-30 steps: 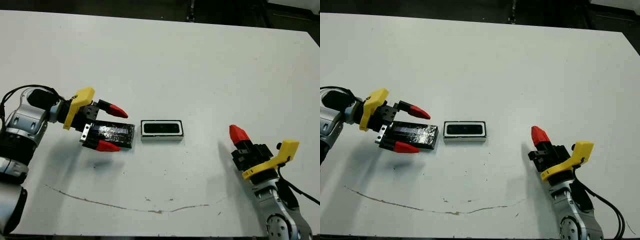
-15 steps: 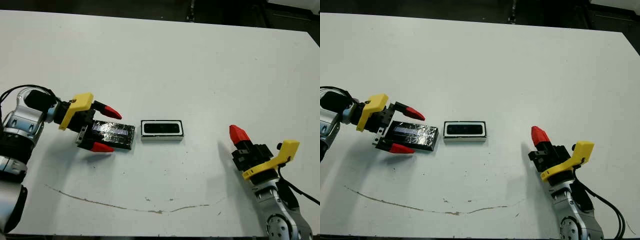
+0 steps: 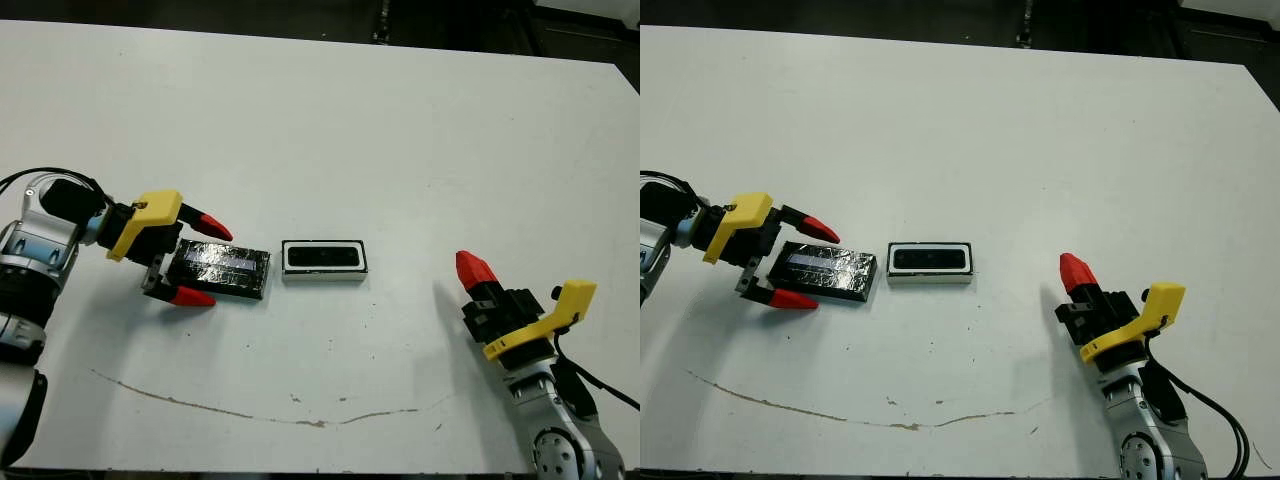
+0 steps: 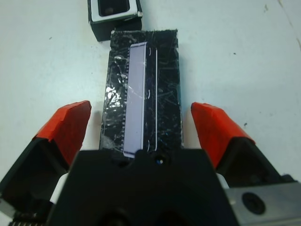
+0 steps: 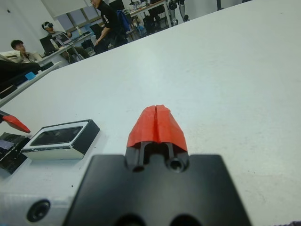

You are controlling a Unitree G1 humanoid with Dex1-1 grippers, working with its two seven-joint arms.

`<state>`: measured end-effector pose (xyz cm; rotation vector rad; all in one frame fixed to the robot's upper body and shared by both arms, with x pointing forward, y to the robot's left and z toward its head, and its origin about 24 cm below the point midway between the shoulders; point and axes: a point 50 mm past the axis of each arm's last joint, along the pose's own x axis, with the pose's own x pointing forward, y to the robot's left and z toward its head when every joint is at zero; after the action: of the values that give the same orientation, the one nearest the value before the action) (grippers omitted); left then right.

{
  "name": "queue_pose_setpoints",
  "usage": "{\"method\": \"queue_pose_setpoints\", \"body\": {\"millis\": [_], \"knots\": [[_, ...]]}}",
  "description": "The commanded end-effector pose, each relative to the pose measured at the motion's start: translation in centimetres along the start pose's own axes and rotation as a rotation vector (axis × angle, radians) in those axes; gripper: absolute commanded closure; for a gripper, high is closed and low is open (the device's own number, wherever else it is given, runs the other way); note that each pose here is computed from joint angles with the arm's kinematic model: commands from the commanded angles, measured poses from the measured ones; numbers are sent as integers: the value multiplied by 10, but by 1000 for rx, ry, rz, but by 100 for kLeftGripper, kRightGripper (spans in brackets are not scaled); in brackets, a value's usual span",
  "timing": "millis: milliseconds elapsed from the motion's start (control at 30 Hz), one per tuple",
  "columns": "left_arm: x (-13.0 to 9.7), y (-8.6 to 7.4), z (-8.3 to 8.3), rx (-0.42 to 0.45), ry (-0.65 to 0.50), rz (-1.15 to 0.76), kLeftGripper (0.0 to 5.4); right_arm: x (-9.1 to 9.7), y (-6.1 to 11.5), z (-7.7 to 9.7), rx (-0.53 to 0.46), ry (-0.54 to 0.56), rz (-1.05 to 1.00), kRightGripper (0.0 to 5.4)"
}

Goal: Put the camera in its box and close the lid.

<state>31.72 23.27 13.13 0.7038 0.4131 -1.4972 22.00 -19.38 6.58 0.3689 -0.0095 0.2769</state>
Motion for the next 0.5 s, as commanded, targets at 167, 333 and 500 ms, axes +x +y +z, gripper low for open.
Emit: {"method": "queue_pose_setpoints", "body": {"millis": [167,333,500], "knots": [[-8,1,-4,-89,34,44,0,-2,-3,-2,-9,20,-7,539],[-8,0,-6,-137,13,55,22,-2,-2,-2,-9,26,-9,540],[-7,-1,-10,-218,-37,71,89,-2,-1,-3,-14,33,-10,540]]}}
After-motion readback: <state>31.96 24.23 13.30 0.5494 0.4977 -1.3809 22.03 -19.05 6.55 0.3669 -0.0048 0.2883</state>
